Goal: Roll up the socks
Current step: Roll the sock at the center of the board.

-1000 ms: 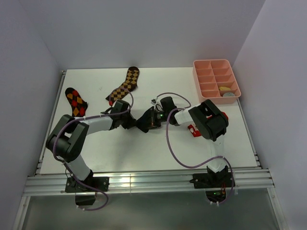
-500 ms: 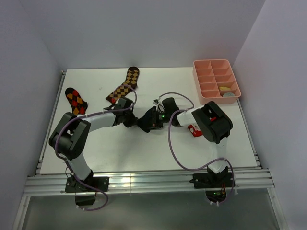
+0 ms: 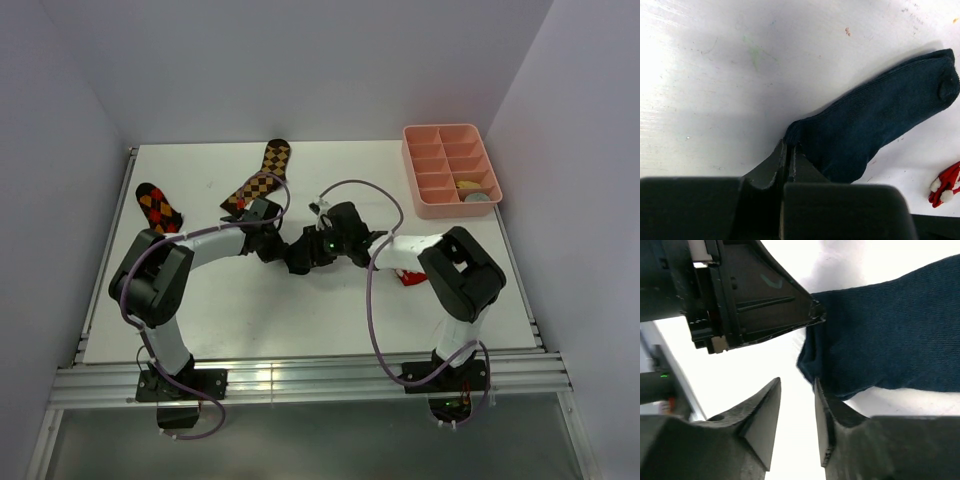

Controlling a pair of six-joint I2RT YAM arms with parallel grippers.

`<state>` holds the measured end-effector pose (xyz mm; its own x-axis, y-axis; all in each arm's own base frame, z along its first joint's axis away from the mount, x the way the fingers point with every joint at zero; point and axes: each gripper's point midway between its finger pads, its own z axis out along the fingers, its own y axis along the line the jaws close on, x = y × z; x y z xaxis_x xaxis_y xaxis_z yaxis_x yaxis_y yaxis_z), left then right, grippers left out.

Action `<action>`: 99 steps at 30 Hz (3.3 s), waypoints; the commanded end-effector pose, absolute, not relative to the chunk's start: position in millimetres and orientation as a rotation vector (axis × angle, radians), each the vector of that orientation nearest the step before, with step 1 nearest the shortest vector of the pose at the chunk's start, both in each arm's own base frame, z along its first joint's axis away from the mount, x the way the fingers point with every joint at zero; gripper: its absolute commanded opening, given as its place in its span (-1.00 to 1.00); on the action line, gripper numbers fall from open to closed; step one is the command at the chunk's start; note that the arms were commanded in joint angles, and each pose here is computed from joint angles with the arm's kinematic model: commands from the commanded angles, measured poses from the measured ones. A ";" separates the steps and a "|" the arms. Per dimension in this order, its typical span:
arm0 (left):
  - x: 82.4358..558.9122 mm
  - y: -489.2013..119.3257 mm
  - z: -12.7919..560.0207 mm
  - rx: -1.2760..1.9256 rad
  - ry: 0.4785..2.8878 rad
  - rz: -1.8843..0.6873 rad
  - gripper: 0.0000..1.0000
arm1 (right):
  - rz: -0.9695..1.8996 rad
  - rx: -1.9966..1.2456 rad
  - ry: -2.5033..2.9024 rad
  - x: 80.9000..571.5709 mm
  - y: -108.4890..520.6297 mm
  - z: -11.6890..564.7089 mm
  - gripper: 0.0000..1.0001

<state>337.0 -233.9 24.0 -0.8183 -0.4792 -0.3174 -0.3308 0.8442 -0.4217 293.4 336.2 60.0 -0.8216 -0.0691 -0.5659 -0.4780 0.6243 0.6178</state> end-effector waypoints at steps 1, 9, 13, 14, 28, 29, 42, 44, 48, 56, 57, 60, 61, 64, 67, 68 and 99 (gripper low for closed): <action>344.1 -237.3 32.1 -0.553 2.591 -0.472 -0.99 | 0.966 -0.533 2.255 298.5 336.8 68.2 -0.16; 342.6 -238.3 33.2 -0.539 2.599 -0.474 -0.99 | 0.709 -0.690 2.073 301.3 340.8 71.2 0.06; 342.5 -240.2 33.4 -0.540 2.601 -0.487 -0.99 | 0.683 -0.747 2.047 299.0 346.4 66.8 0.08; 342.6 -240.6 32.7 -0.540 2.603 -0.488 -0.99 | 0.678 -0.764 2.044 296.1 349.6 65.5 0.08; 341.9 -245.6 29.1 -0.567 2.616 -0.516 -0.99 | 0.548 -0.871 2.011 288.4 367.2 48.9 0.06; 342.1 -245.4 29.0 -0.567 2.616 -0.515 -0.99 | 0.536 -0.885 2.017 286.9 367.8 44.1 0.06; 339.2 -245.3 29.0 -0.601 2.615 -0.526 -0.99 | 0.173 -0.870 2.035 297.0 359.3 12.6 -0.16; 338.9 -245.0 29.9 -0.599 2.613 -0.528 -0.99 | 0.109 -0.851 2.049 302.3 353.0 6.0 -0.32; 338.3 -245.2 30.3 -0.592 2.615 -0.530 -0.99 | 0.057 -0.775 2.085 306.6 345.6 1.8 -0.87; 345.0 -240.8 39.0 -0.602 2.569 -0.522 -0.85 | 0.465 -0.760 2.253 279.1 358.6 8.1 -1.00; 346.3 -239.3 42.0 -0.610 2.558 -0.531 -0.80 | 0.503 -0.740 2.277 279.0 356.9 8.4 -1.00; 351.6 -235.4 47.7 -0.638 2.523 -0.540 -0.61 | 0.706 -0.669 2.348 276.7 352.3 14.0 -1.00; 352.5 -234.2 48.3 -0.648 2.518 -0.542 -0.54 | 0.743 -0.614 2.367 284.1 343.2 13.8 -1.00; 355.8 -229.1 54.9 -0.690 2.475 -0.564 -0.30 | 0.948 -0.511 2.409 283.7 338.5 18.8 -1.00; 357.1 -225.4 64.8 -0.733 2.420 -0.603 -0.03 | 1.161 -0.494 2.393 274.7 341.8 25.7 -1.00; 358.7 -225.0 68.0 -0.740 2.400 -0.617 0.06 | 1.226 -0.434 2.397 277.6 338.5 28.4 -1.00; 317.3 -256.5 35.4 -0.777 2.440 -0.810 -0.32 | 1.528 0.256 2.563 287.7 303.2 -7.7 -1.00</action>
<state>308.1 -243.7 26.7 -0.7438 -0.6253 -0.2361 -0.3889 0.6922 -0.6080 290.8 312.6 14.9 -0.9795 0.1923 -0.0596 0.0193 0.3841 0.9231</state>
